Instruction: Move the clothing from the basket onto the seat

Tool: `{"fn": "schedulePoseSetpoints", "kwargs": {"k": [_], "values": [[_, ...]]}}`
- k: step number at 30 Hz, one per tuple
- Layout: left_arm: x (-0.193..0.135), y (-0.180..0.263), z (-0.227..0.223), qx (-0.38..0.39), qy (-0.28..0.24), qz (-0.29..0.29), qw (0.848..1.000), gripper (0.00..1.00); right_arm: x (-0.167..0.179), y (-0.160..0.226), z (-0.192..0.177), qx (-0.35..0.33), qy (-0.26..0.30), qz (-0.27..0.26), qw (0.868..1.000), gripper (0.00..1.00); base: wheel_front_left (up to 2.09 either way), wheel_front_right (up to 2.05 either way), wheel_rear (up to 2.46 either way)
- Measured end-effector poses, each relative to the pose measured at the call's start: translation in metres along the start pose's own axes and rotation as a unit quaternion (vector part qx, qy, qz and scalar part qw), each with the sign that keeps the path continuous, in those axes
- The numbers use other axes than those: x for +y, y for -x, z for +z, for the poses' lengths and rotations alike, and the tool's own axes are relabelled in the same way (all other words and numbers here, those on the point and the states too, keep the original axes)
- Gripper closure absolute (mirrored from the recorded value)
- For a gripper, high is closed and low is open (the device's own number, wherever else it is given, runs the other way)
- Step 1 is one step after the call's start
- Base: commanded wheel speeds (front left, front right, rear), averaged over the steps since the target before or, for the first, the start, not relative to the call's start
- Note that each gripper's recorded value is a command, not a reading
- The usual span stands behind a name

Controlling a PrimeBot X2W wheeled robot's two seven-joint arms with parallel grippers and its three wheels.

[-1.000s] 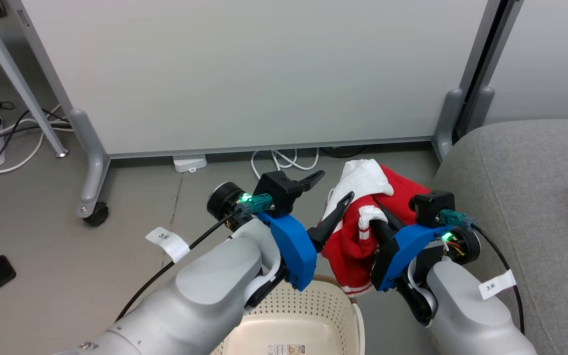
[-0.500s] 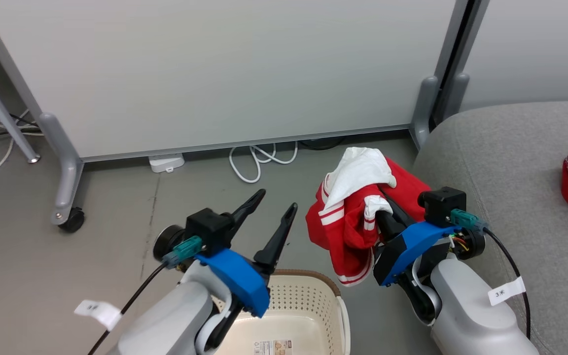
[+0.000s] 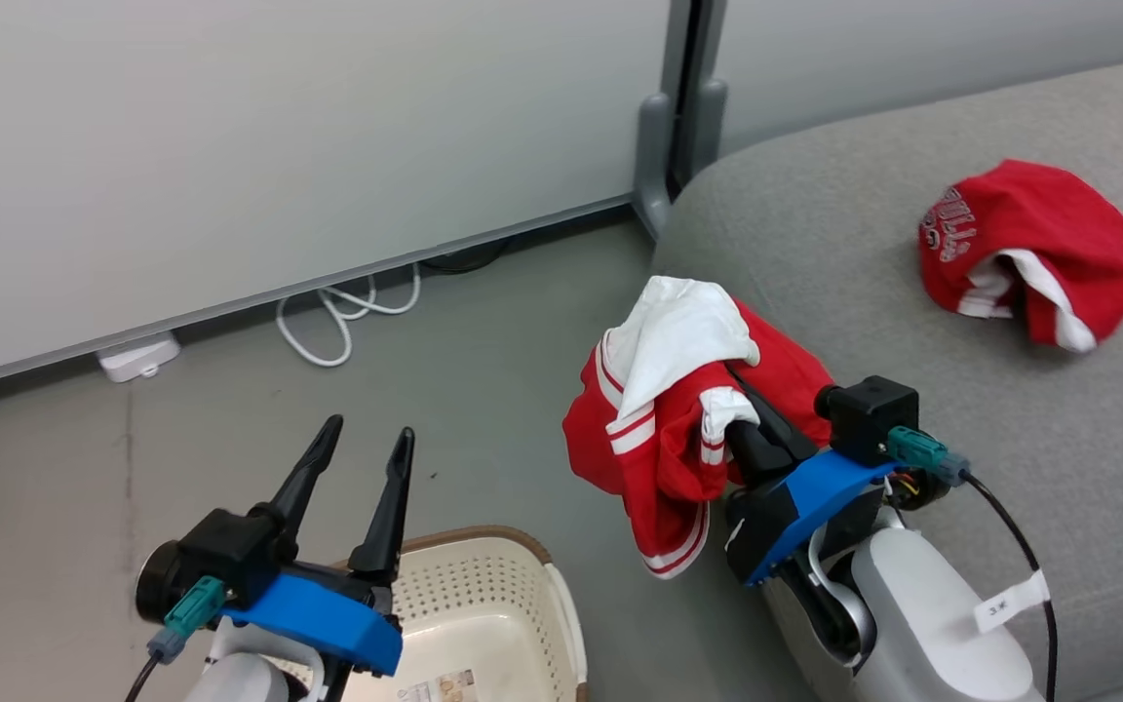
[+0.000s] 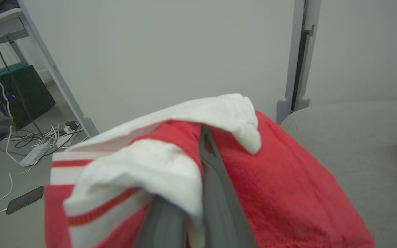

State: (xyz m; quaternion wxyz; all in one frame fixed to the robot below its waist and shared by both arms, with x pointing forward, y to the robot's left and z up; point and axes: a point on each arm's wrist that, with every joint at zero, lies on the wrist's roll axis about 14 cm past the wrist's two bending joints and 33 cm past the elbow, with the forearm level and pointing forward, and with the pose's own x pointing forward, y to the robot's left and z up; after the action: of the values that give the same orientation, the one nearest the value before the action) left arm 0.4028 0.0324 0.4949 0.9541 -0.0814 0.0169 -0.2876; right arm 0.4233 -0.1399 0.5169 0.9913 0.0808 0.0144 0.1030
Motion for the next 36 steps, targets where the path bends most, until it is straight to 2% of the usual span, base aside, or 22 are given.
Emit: {"fn": "schedulePoseSetpoints", "kwargs": {"k": [3,10,20,29,36], "values": [[-0.004,-0.007,-0.007,0.002,0.009,-0.004,1.0,0.0,-0.018,0.016,-0.002,0.003,-0.002,-0.03,1.0,1.0,0.0,0.0,0.0],[-0.033,-0.028,-0.027,0.021,0.014,-0.061,0.998,0.0,-0.054,0.053,-0.004,0.0,-0.017,-0.096,0.995,1.0,0.0,0.0,0.0],[-0.07,-0.044,-0.041,0.034,0.019,-0.119,0.992,0.0,-0.077,0.091,-0.009,0.003,-0.035,-0.152,0.988,1.0,0.0,0.0,0.0],[-0.066,-0.045,-0.048,0.042,0.021,-0.118,0.992,0.0,-0.086,0.088,-0.002,-0.011,-0.05,-0.163,0.985,1.0,0.0,0.0,0.0],[-0.049,-0.064,-0.058,0.038,0.023,-0.122,0.992,0.0,-0.146,0.043,0.061,-0.089,-0.052,-0.208,0.973,1.0,0.0,0.0,0.0]]}}
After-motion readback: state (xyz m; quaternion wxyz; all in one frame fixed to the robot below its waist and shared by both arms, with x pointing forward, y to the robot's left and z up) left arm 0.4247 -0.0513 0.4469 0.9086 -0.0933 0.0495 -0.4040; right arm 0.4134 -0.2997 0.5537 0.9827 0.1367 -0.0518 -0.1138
